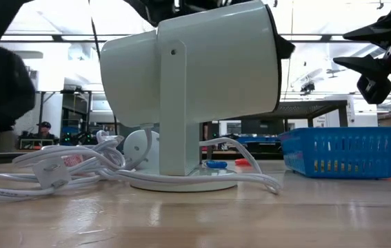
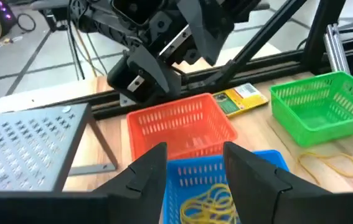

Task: Pick & Place Office Desk Supplies
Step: Put the yellow rubberband into the blue bin

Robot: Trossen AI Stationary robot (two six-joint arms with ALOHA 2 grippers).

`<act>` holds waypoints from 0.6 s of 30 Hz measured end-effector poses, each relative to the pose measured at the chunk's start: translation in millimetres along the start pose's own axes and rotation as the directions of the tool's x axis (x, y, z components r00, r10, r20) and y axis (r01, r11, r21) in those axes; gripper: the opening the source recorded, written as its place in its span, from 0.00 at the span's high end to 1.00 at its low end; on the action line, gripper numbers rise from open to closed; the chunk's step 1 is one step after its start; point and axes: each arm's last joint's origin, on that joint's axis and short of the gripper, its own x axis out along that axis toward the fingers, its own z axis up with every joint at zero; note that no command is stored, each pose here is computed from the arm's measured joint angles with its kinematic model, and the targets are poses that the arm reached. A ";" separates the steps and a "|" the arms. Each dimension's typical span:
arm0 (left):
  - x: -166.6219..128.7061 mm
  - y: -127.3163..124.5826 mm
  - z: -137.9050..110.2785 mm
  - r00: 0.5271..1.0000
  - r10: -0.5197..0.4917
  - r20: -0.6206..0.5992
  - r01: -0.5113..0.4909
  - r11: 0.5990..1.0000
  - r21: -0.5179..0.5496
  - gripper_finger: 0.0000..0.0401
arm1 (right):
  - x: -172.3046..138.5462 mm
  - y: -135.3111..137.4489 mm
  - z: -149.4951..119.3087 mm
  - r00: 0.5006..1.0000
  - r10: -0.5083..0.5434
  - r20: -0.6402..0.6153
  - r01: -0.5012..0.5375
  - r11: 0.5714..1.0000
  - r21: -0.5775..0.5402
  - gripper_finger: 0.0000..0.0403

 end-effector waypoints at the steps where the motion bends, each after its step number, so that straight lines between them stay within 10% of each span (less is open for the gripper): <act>1: -5.0 -3.2 -0.1 1.000 0.006 -0.016 -0.006 1.000 -0.003 0.60 | 0.0 0.0 0.0 1.000 0.000 0.000 0.000 1.000 0.000 0.54; 8: -56.4 -38.3 -11.4 0.989 0.142 -0.036 -0.141 0.990 0.027 0.60 | 0.0 0.0 0.0 1.000 0.000 0.000 0.000 1.000 0.000 0.54; 18: -139.6 -77.6 -67.7 0.922 0.231 0.312 -0.257 0.965 0.044 0.60 | 0.0 0.0 0.0 1.000 0.000 0.000 0.000 1.000 0.000 0.54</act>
